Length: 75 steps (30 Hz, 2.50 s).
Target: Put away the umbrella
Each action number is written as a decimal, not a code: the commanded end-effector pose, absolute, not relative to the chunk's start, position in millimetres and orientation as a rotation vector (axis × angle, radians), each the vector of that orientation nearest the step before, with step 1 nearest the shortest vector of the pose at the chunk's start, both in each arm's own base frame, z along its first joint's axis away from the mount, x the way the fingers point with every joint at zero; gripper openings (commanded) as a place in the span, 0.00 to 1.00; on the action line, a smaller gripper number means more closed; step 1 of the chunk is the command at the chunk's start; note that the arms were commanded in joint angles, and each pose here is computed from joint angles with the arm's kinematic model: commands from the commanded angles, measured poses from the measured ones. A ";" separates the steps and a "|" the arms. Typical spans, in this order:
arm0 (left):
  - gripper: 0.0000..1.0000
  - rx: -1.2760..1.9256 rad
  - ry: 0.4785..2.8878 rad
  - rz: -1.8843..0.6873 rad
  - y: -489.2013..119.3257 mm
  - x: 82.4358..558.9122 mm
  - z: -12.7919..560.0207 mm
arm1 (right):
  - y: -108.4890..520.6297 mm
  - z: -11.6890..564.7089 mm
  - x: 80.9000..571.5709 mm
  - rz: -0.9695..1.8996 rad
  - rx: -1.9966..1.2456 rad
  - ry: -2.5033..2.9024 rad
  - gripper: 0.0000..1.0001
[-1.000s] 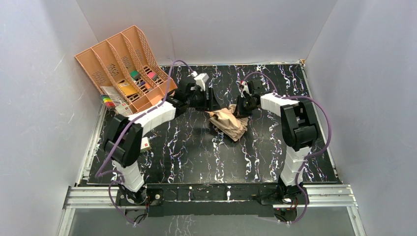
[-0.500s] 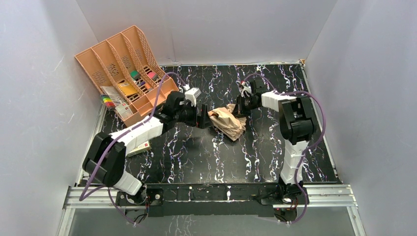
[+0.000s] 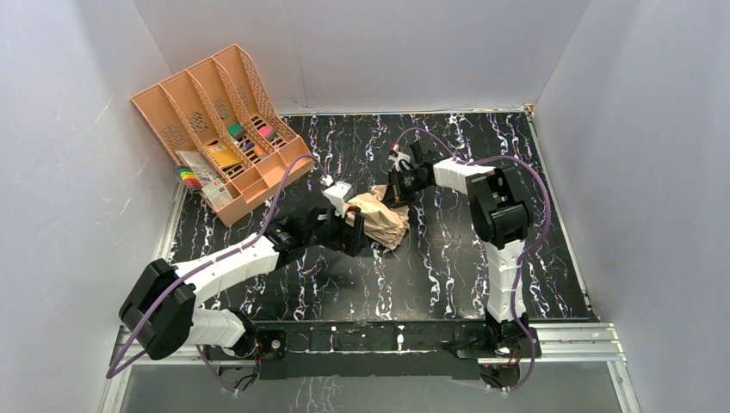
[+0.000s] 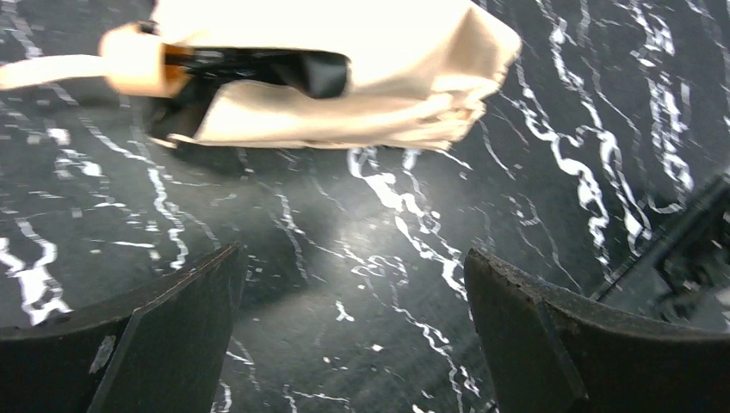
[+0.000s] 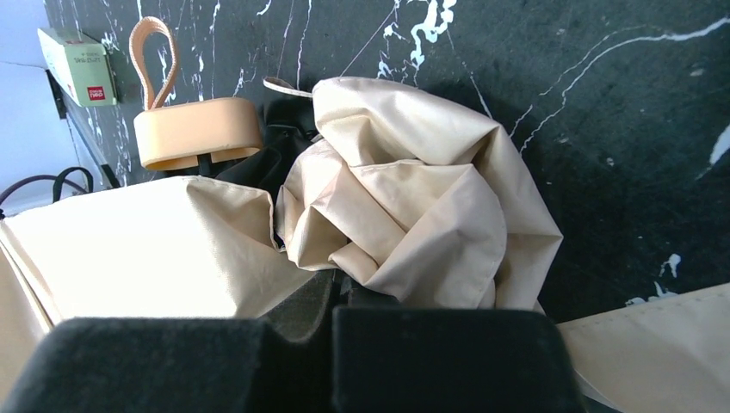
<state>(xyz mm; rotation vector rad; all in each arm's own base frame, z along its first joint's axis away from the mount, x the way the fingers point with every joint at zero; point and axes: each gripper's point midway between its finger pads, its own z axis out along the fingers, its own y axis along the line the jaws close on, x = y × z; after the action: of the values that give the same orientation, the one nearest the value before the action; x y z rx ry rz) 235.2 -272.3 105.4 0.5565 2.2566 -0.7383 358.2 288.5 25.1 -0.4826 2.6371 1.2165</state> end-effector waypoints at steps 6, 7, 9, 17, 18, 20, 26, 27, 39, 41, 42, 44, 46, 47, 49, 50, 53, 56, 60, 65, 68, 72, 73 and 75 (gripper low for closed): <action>0.94 0.576 2.111 -0.605 -268.5 281.6 148.4 | 260.4 -37.0 321.0 1.033 -0.495 2.888 0.00; 0.94 0.591 2.097 -0.630 -272.6 284.9 152.7 | 260.4 -36.9 320.6 1.035 -0.495 2.888 0.00; 0.92 0.611 2.088 -0.677 -277.9 291.8 154.8 | 260.3 -37.4 319.6 1.039 -0.494 2.891 0.00; 0.68 0.625 2.081 -0.812 -277.6 314.0 149.2 | 262.6 -34.0 319.9 1.061 -0.505 2.884 0.00; 0.68 0.630 2.079 -0.828 -278.3 314.7 149.0 | 262.1 -33.8 319.8 1.062 -0.503 2.885 0.00; 0.67 0.649 2.075 -0.862 -282.2 314.0 149.0 | 262.5 -34.3 319.6 1.062 -0.505 2.885 0.00; 0.64 0.677 2.059 -0.928 -294.6 317.8 153.6 | 263.4 -36.4 319.0 1.073 -0.500 2.888 0.00; 0.62 0.678 2.065 -0.932 -296.5 319.2 151.3 | 263.6 -36.1 318.9 1.075 -0.500 2.887 0.00; 0.32 0.706 2.119 -1.018 -311.4 322.3 135.7 | 263.2 -35.2 318.7 1.073 -0.507 2.888 0.00; 0.23 0.709 2.115 -1.021 -311.5 321.7 139.3 | 262.3 -36.2 318.9 1.067 -0.504 2.891 0.00; 0.17 0.708 2.108 -1.020 -311.6 322.2 143.7 | 262.3 -36.2 318.8 1.064 -0.504 2.891 0.00; 0.03 0.704 2.096 -1.009 -310.4 323.2 151.8 | 261.3 -37.5 319.2 1.054 -0.502 2.894 0.00; 0.00 0.703 2.077 -1.001 -308.7 322.4 163.9 | 260.5 -38.7 319.5 1.044 -0.501 2.895 0.00; 0.00 0.704 2.065 -0.998 -308.2 322.3 170.8 | 260.7 -38.6 319.5 1.043 -0.500 2.895 0.00; 0.00 0.713 2.050 -0.995 -306.1 319.3 183.5 | 259.7 -38.7 320.4 1.034 -0.497 2.895 0.00; 0.00 0.719 2.038 -0.995 -305.2 317.4 191.1 | 259.6 -39.3 320.4 1.030 -0.499 2.896 0.00; 0.00 0.746 2.024 -1.016 -302.3 305.9 208.3 | 258.8 -39.6 321.2 1.019 -0.498 2.897 0.00; 0.00 0.780 2.018 -1.061 -300.4 290.5 220.4 | 257.9 -39.8 324.3 0.997 -0.494 2.894 0.00; 0.00 0.823 2.028 -1.163 -299.4 260.5 228.5 | 256.6 -39.7 334.9 0.949 -0.491 2.879 0.00; 0.00 0.832 2.097 -1.197 -296.6 215.0 213.8 | 254.4 -36.9 356.6 0.870 -0.514 2.862 0.00; 0.00 0.822 2.124 -1.212 -299.1 187.7 210.4 | 255.6 -34.0 368.9 0.844 -0.535 2.851 0.00; 0.00 0.813 2.118 -1.234 -307.1 161.3 219.6 | 257.9 -31.0 382.4 0.824 -0.538 2.840 0.00; 0.00 0.811 2.115 -1.248 -309.3 156.7 223.0 | 258.6 -31.3 383.7 0.820 -0.542 2.840 0.00; 0.00 0.795 2.106 -1.250 -309.6 154.1 229.3 | 258.0 -32.2 385.1 0.813 -0.543 2.843 0.00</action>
<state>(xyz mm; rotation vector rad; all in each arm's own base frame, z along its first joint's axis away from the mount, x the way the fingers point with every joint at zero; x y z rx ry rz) 191.5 -296.4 174.9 0.7712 2.2234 -1.0406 349.8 301.9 27.5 -0.5298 2.7888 1.2277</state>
